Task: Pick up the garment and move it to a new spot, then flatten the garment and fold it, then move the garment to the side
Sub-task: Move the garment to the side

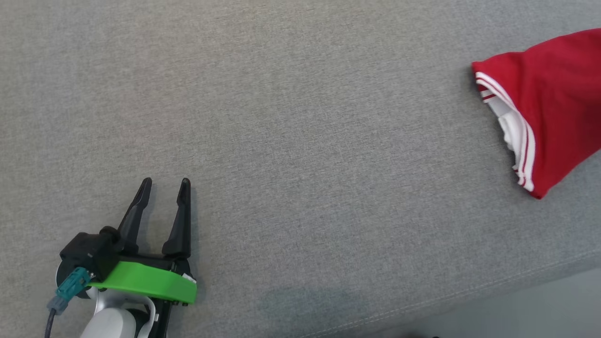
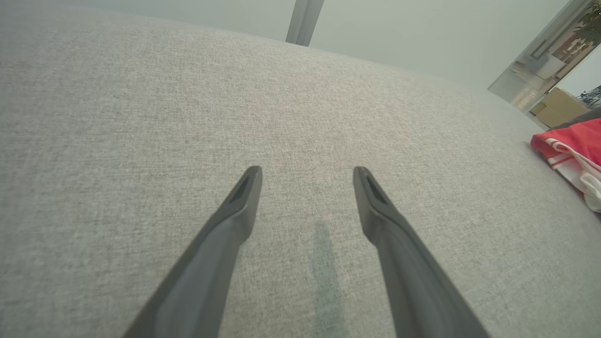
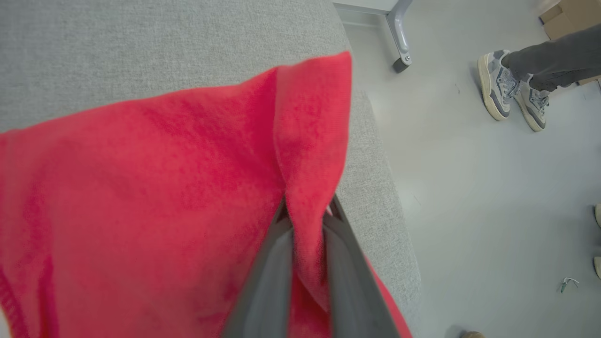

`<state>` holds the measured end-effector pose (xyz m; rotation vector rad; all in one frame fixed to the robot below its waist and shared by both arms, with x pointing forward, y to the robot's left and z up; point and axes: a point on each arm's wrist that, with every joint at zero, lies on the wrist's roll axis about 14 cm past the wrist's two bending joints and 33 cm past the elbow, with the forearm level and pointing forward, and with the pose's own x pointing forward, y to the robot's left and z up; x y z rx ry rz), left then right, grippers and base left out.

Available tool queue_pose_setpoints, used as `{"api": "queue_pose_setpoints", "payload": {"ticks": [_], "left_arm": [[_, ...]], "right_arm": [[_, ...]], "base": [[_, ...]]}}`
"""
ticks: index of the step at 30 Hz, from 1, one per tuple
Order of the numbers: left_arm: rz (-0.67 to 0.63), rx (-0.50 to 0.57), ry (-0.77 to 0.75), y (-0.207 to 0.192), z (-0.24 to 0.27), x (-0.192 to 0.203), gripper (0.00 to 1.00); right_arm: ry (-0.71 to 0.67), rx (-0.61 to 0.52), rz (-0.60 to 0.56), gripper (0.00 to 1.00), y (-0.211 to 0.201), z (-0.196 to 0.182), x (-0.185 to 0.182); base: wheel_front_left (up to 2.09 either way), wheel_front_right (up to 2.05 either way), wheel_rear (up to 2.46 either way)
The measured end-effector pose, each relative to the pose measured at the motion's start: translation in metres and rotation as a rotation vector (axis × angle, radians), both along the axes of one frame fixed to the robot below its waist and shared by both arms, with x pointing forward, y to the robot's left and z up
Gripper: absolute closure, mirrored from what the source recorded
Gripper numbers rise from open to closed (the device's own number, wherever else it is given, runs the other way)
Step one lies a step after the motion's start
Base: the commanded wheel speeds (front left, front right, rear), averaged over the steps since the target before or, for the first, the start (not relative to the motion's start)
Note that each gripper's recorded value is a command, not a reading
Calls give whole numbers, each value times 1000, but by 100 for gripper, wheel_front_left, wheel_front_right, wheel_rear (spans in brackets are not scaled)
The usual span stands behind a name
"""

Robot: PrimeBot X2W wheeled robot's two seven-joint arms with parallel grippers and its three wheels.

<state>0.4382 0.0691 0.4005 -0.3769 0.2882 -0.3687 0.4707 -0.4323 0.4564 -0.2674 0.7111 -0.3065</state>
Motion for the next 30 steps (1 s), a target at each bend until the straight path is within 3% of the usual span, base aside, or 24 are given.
{"api": "queue_pose_setpoints", "payload": {"ticks": [15, 16, 17, 18, 26, 30], "left_arm": [[73, 40, 44, 31, -18, -3, 0], [73, 43, 48, 32, -19, -3, 0], [75, 45, 50, 33, -20, -3, 0], [77, 48, 50, 34, -20, -2, 0], [95, 52, 31, 39, -12, -4, 0], [111, 42, 11, 40, -3, -9, 0]], "right_arm": [[55, -98, -111, 100, -37, -25, 6], [54, -101, -119, 70, -38, -27, 6], [47, -102, -130, 12, -40, -29, 5], [40, -108, -140, 0, -42, -29, 4], [-24, -154, -180, 0, -44, -22, -8], [-237, -133, -122, 0, -17, 7, 12]], "base": [[0, 0, 0], [0, 0, 0], [0, 0, 0], [0, 0, 0], [0, 0, 0], [0, 0, 0]]}}
